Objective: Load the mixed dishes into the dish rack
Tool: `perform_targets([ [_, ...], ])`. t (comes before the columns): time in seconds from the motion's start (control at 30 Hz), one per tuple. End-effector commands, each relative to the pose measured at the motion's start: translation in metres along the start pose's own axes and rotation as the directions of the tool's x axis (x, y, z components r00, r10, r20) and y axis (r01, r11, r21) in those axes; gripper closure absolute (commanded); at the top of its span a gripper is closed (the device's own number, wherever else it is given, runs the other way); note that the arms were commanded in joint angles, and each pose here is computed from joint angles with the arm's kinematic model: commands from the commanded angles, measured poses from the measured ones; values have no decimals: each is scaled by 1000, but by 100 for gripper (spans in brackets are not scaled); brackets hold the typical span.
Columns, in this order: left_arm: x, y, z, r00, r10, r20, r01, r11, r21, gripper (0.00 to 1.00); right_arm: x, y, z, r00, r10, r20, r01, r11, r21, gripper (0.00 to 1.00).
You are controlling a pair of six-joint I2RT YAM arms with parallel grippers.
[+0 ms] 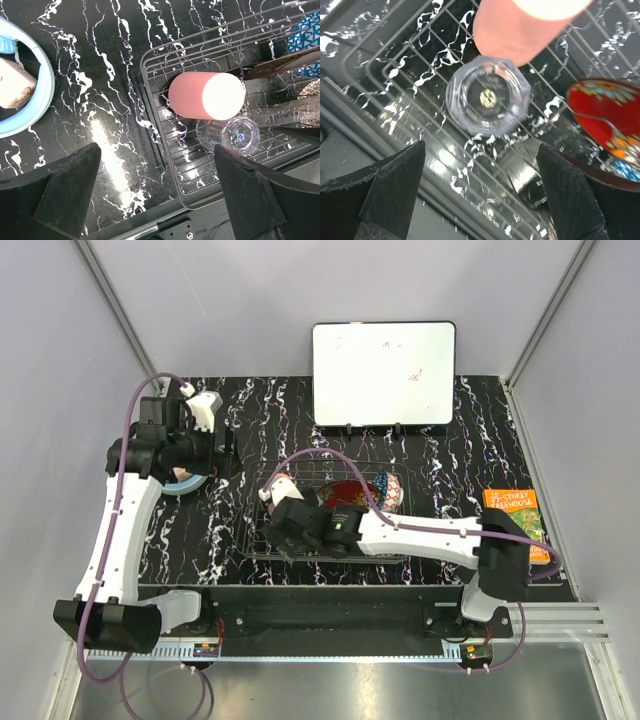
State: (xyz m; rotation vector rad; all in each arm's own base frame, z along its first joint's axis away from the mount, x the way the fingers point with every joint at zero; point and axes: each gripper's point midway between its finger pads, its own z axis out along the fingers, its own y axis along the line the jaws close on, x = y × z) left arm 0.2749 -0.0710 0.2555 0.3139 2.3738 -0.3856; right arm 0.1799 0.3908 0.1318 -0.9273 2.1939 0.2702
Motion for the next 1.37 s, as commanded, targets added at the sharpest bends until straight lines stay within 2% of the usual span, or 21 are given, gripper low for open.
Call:
perform_targets([
  [0.0,-16,-9,-7,997,39,68,-38,999,-15,1,-42,-13,-55,991,66,113,-66,998,-8,0],
  [0.1,-23,-20,-7,993,72,96,-68,997,-47,1,-55,-41,-81,967,168,190,-174,985,19,0],
  [0.13,-25,-27,-8,990,91,105,-88,995,-35,1,-55,-67,-84,951,226,212,-238,971,36,0],
  [0.2,-29,-31,-7,989,100,112,-96,995,-39,1,-50,-93,-84,929,303,210,-321,945,56,0],
  [0.23,-28,-38,-5,987,121,107,-119,993,-23,1,-42,-115,-87,922,329,202,-356,928,110,0],
  [0.33,-26,-57,-4,974,199,112,-201,980,5,1,-33,-138,-96,918,350,186,-385,901,200,0],
  [0.43,-29,-70,-5,953,265,145,-268,964,-2,1,-32,-139,-105,907,375,191,-409,892,193,0],
  [0.53,-26,-74,-3,950,275,148,-279,960,9,1,-37,-137,-116,892,402,208,-436,886,157,0],
  [0.8,-8,-61,8,943,308,126,-306,951,-35,1,-46,-142,-141,887,386,252,-425,896,126,0],
  [1.03,0,-45,7,930,343,129,-330,937,-112,1,-45,-143,-137,904,356,236,-394,908,141,0],
  [1.33,6,-38,13,927,355,124,-339,931,-136,1,-42,-151,-143,907,335,254,-383,908,171,0],
])
